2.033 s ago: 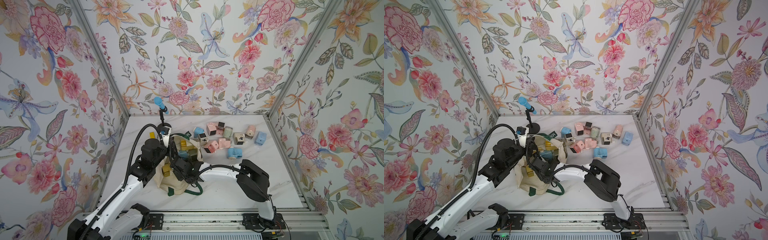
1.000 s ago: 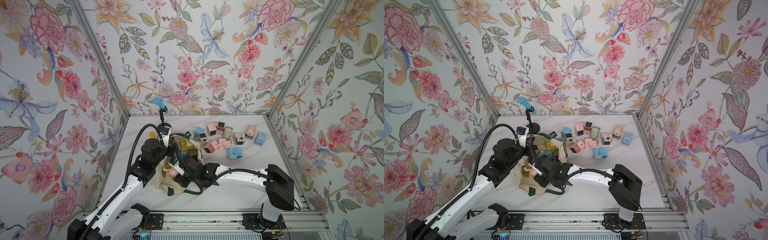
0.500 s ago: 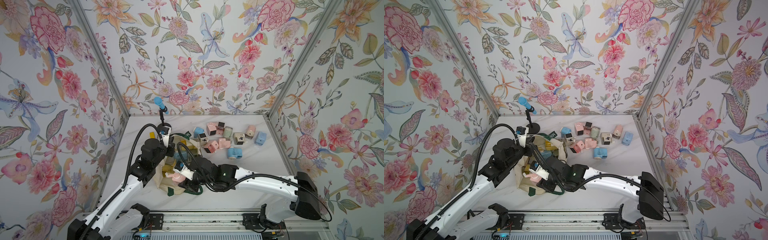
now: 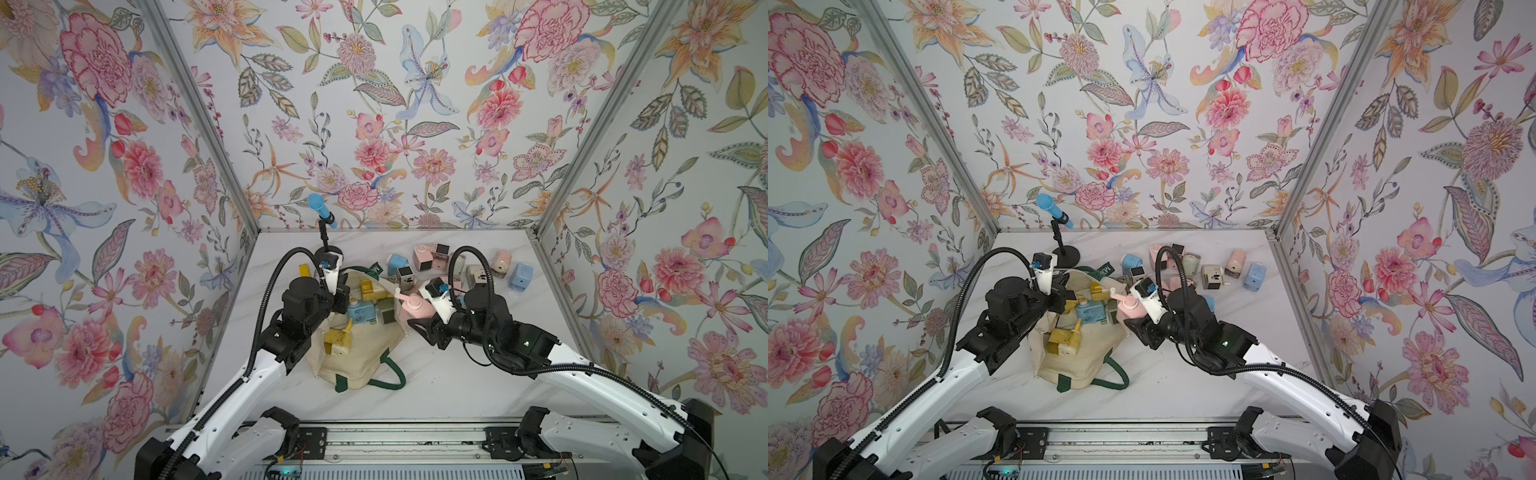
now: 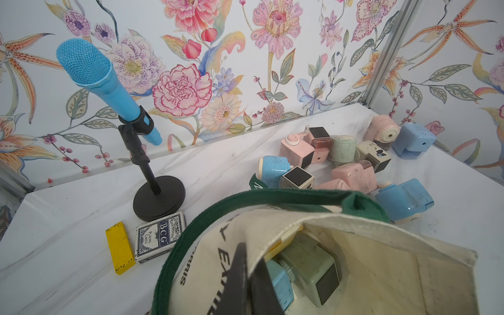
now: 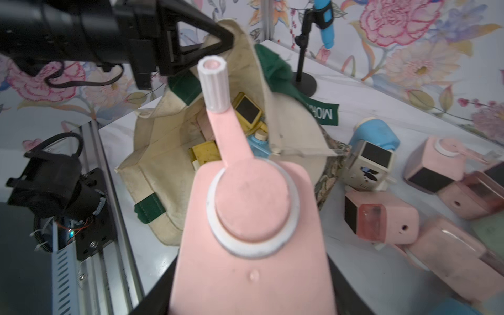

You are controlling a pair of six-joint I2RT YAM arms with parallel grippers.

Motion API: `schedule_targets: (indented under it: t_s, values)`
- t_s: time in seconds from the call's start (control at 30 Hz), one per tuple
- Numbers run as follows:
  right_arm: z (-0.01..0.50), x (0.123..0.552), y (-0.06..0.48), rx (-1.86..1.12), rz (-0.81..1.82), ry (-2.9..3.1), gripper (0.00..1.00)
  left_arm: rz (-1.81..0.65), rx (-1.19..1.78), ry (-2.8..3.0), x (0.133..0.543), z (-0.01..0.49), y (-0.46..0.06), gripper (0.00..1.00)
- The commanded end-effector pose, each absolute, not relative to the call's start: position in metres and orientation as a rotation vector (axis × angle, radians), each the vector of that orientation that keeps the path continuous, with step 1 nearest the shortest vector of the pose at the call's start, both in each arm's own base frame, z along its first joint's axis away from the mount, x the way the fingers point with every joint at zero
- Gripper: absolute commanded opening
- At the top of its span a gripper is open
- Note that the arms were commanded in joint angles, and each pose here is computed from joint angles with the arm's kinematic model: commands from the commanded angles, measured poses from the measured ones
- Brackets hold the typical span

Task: Take out the pencil sharpeners from the tote bags
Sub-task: Place the pencil sharpener at the center of the board.

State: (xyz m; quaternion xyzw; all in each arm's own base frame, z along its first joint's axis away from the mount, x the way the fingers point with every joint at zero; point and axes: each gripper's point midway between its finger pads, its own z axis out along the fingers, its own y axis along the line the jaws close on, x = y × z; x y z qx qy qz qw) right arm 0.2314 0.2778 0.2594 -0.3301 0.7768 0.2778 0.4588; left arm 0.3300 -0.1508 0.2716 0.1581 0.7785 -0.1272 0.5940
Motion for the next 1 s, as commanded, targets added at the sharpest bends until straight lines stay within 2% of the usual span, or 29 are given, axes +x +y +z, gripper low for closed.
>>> schedule_targets:
  t_s: [0.0,0.13,0.3,0.5,0.97]
  values:
    - [0.254,0.276,0.233,-0.498,0.616,1.973,0.35,-0.288,0.324,1.735,0.332,0.301,-0.144,0.00]
    - [0.218,0.322,0.145,-0.063,0.456,2.088,0.36,-0.292,0.323,1.731,0.331,0.303,-0.144,0.00]
    - [0.189,0.333,0.074,0.237,0.342,2.105,0.35,-0.295,0.324,1.727,0.330,0.304,-0.144,0.00]
    - [0.170,0.335,0.045,0.343,0.207,2.123,0.36,-0.296,0.326,1.735,0.331,0.301,-0.145,0.00]
    - [0.110,0.364,0.018,0.439,0.056,2.214,0.36,-0.304,0.327,1.734,0.331,0.302,-0.146,0.00]
